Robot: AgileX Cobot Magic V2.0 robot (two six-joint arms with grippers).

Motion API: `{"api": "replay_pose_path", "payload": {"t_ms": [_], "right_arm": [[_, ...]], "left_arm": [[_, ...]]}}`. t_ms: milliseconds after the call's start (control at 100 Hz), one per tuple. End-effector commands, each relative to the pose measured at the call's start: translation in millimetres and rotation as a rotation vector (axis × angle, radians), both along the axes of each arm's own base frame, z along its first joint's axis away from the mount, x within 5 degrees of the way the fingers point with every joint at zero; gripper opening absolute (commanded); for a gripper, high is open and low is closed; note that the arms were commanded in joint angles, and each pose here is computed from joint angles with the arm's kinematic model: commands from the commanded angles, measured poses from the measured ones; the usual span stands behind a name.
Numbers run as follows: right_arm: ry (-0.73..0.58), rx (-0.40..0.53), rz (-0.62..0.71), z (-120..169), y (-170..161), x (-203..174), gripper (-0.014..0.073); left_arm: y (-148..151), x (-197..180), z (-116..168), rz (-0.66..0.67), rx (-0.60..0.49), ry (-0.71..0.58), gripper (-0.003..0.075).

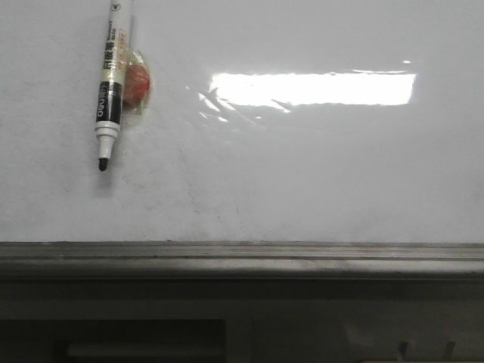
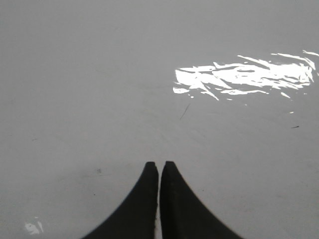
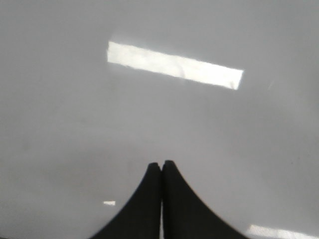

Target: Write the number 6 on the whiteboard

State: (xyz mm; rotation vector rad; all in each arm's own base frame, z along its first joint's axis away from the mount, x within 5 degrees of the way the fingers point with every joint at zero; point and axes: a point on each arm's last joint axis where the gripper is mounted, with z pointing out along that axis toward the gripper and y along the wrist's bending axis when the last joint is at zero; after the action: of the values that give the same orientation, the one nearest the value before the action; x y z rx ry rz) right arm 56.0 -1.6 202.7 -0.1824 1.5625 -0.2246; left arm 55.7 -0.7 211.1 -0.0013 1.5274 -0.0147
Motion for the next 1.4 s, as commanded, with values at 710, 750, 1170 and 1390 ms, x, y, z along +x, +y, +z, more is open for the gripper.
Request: {"api": "replay_pose_path", "payload": {"t_ms": [710, 750, 1170, 1390], "right_arm": [[-0.079, -0.015, -0.005, 0.9, -0.1, -0.6, -0.0065], [-0.079, -0.015, -0.005, 0.9, -0.1, -0.6, -0.0065], [-0.088, 0.297, 0.008, 0.9, -0.1, -0.6, -0.0065], [-0.123, 0.647, 0.016, 3.5, -1.5, -0.9, -0.0065]], "left_arm": [[0.5, -0.7, -7.8, 0.004, -0.017, -0.057, -0.002], [0.5, -0.7, -7.8, 0.004, -0.017, -0.057, -0.002], [0.7, -0.6, -8.1, -0.006, -0.181, -0.052, -0.002], [2.8, -1.1, -5.0, -0.017, -0.563, -0.081, -0.002]]}}
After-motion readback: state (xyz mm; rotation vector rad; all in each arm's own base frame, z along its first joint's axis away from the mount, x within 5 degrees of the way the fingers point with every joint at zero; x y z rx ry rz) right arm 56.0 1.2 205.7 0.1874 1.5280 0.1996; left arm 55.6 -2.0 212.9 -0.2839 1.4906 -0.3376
